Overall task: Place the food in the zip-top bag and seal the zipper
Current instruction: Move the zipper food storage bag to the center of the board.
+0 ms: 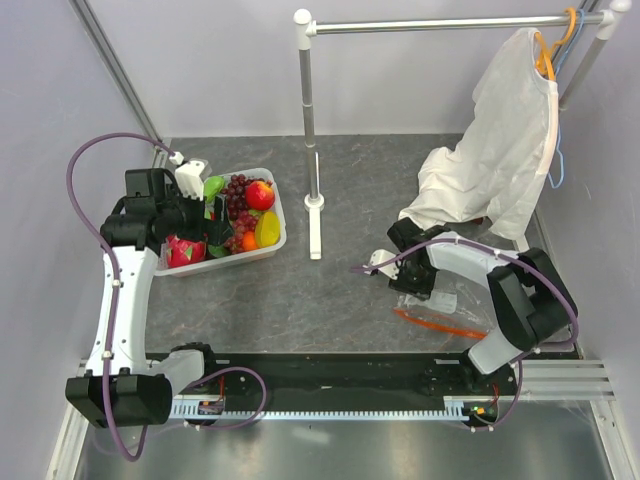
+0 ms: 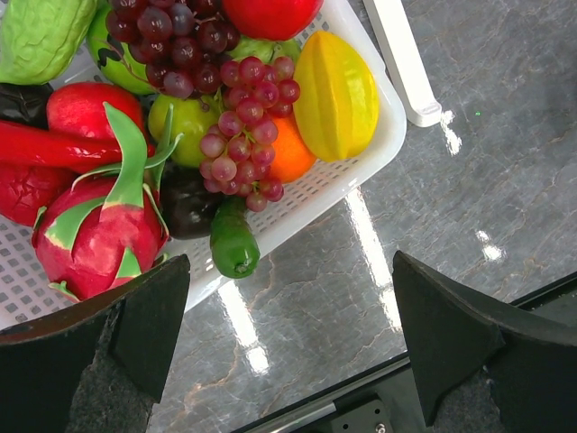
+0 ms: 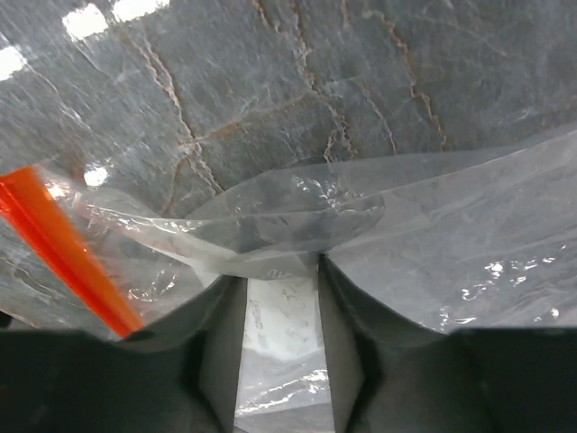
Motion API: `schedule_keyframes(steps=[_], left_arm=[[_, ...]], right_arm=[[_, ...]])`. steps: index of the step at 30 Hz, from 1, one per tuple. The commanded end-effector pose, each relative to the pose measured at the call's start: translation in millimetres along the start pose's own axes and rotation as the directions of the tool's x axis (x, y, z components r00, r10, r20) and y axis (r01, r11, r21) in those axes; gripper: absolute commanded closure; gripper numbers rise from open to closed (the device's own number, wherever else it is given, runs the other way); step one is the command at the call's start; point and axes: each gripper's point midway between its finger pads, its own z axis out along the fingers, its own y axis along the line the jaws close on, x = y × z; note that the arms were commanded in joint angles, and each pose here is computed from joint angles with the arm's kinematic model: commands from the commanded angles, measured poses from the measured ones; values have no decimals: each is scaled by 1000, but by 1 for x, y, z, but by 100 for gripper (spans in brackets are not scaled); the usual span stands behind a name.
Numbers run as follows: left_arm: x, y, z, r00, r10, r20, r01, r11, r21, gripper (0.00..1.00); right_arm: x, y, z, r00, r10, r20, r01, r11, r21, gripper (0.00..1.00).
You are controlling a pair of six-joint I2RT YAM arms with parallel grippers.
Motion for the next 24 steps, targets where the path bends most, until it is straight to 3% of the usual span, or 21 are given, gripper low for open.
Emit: schedule_keyframes(steps=[1, 3, 11, 13, 14, 15, 17, 24], left_arm=[[-17, -1, -2, 998, 24, 55, -24, 1000, 8, 0], [-17, 0, -2, 998, 22, 57, -22, 1000, 5, 0], [-13, -3, 1, 999, -1, 50, 0, 1000, 19, 0], [-13, -3, 1, 999, -11, 53, 10, 1000, 17, 0], [-13, -3, 1, 999, -13, 52, 12, 1000, 16, 0], [-12, -2, 2, 998, -20, 53, 19, 1000, 15, 0], [-12, -3, 2, 998, -28, 52, 27, 999, 17, 0], [-13, -3, -3, 997, -48, 65, 48, 999, -2, 0]], right_arm=[[-24, -14, 12, 998, 17, 60, -18, 1000, 11, 81], [-37, -17, 11, 994, 54, 94, -55, 998, 2, 100], [-131, -60, -26, 908, 287, 304, -282, 957, -64, 100], [-147, -70, -30, 882, 336, 331, -331, 941, -74, 90], [-150, -73, -31, 879, 341, 332, -336, 939, -74, 79], [-154, -78, -32, 872, 355, 337, -352, 933, -72, 59], [-155, -81, -40, 866, 359, 348, -362, 930, -57, 34], [-149, -59, -105, 783, 398, 478, -410, 908, -86, 31]])
